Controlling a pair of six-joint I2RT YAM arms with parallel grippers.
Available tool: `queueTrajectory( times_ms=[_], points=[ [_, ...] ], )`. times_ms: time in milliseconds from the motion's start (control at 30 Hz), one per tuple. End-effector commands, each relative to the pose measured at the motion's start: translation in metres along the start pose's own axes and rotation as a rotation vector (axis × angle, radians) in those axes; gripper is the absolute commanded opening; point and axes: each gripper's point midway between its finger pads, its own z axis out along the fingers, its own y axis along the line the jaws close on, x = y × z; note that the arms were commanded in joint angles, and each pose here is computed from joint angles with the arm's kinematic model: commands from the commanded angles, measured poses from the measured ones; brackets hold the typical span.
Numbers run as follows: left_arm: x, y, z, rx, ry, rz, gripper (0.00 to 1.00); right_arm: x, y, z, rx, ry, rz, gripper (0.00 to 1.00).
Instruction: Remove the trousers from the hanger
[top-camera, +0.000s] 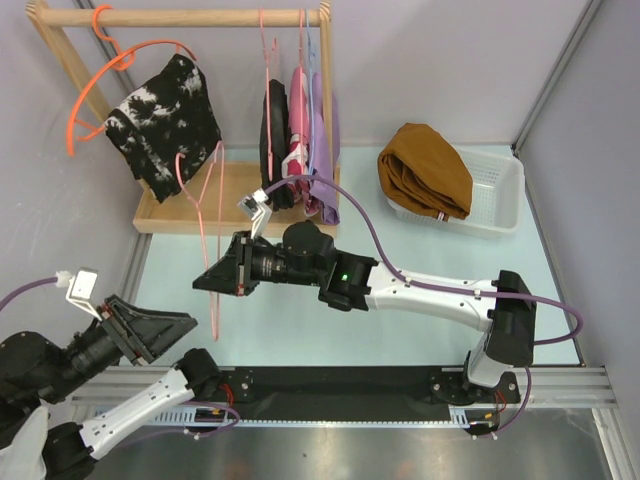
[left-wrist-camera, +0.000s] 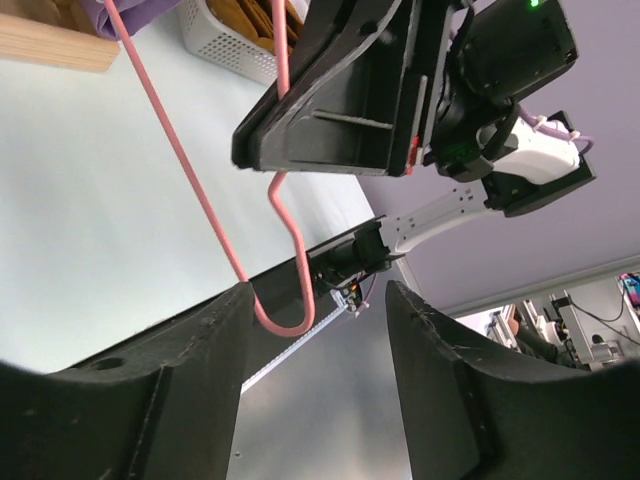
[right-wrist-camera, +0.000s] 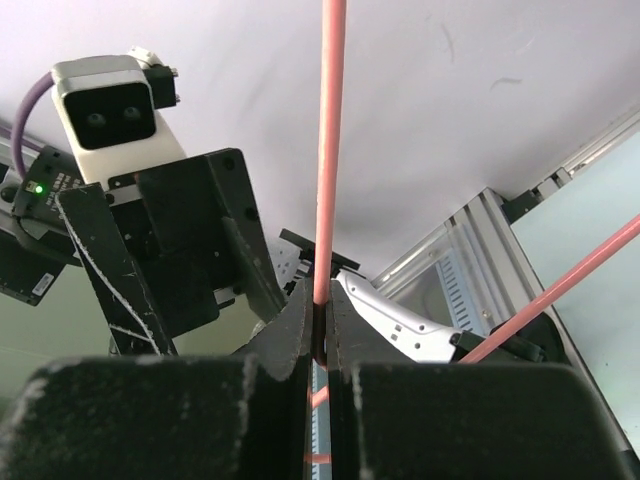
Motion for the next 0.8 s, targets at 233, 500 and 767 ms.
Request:
queueTrajectory(
  times_ms=[233, 500, 767],
  points=[
    [0.018, -0.010, 0.035, 0.042, 0.101, 0.006, 0.54, -0.024, 0.036, -0.003, -0.098, -0.056, -0.041, 0.00],
    [0.025, -0.009, 0.044, 0.047, 0.127, -0.002, 0.46, -0.021, 0.039, -0.003, -0.103, -0.055, -0.041, 0.00],
    [0.030, -0.008, 0.052, 0.049, 0.139, -0.016, 0.31, -0.019, 0.041, -0.004, -0.116, -0.052, -0.033, 0.00]
  ],
)
